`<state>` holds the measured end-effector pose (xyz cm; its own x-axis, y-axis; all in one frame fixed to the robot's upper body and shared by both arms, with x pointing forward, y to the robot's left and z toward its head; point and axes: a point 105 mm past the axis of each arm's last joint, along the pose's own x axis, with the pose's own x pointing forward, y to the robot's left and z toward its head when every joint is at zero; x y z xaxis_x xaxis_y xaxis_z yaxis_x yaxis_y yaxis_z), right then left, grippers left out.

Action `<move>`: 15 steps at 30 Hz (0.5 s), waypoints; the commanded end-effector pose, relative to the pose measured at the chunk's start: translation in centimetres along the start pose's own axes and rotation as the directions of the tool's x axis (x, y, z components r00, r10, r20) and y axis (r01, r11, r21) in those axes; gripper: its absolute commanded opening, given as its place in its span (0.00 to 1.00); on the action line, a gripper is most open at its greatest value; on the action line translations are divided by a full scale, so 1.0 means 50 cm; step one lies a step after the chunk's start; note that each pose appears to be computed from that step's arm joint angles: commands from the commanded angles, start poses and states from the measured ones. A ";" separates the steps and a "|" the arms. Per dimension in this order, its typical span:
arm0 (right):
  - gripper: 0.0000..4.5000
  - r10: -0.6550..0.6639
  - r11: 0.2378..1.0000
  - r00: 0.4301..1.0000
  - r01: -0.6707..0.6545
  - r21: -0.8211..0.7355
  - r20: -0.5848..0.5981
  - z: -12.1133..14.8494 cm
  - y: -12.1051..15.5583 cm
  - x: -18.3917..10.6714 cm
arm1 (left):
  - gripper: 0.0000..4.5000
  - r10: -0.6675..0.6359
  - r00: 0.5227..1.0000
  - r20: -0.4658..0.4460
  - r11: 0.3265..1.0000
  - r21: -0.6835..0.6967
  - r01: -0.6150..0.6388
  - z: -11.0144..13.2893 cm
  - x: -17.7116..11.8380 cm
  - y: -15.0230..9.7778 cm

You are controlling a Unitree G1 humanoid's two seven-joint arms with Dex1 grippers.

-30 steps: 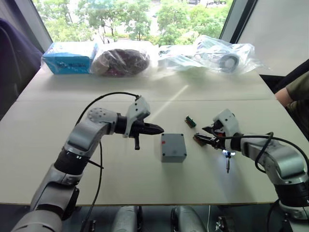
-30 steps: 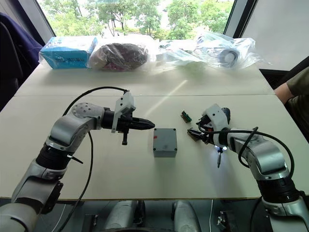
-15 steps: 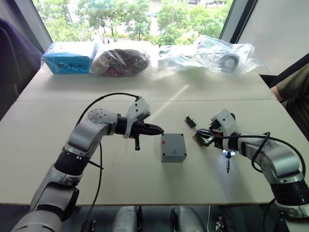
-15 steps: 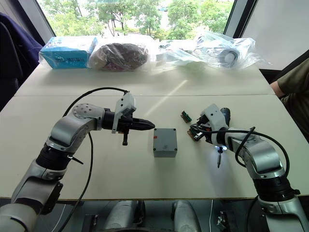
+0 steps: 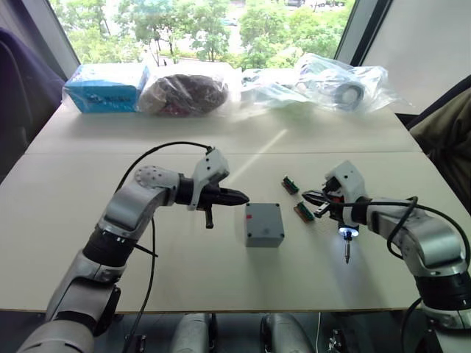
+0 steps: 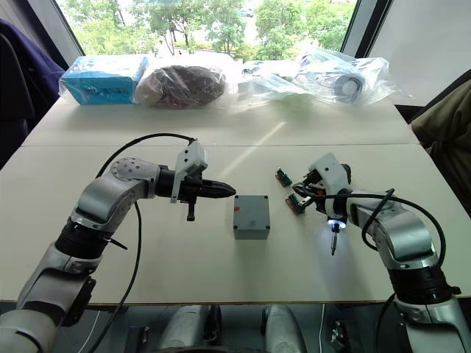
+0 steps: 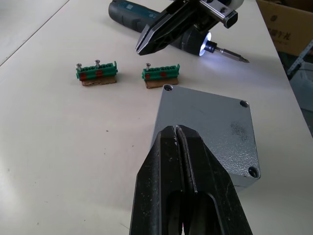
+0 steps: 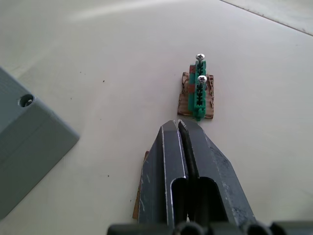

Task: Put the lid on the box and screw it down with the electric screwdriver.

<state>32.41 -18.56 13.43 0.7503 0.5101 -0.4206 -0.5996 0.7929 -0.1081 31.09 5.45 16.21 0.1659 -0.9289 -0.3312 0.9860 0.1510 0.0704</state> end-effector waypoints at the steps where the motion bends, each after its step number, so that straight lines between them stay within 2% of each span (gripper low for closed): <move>1: 0.00 -0.002 1.000 0.998 0.004 -0.031 0.061 0.038 0.000 -0.015 | 0.00 0.008 1.000 0.017 1.000 0.030 -0.008 0.013 -0.004 0.003; 6: 0.00 0.025 0.999 0.999 -0.024 -0.035 0.037 0.024 0.013 -0.014 | 0.00 0.012 1.000 0.012 0.999 0.031 -0.012 0.008 -0.004 0.004; 9: 0.18 0.019 0.999 1.000 -0.019 -0.027 0.014 0.009 0.012 -0.010 | 0.00 0.012 1.000 0.008 0.999 0.033 -0.012 0.006 -0.003 0.004; 13: 0.53 0.001 1.000 1.000 -0.001 -0.011 0.000 -0.001 0.007 -0.008 | 0.00 0.010 1.000 0.006 0.999 0.035 -0.010 0.005 -0.003 0.003; 15: 0.53 -0.003 1.000 1.000 0.003 -0.003 -0.001 -0.003 0.005 -0.007 | 0.00 0.009 1.000 0.005 0.999 0.035 -0.009 0.004 -0.003 0.003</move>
<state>31.87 -18.58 12.68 0.7364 0.5084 -0.4463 -0.6030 0.7924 -0.0924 31.37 5.57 15.93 0.1762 -0.9253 -0.3358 0.9842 0.1592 0.0779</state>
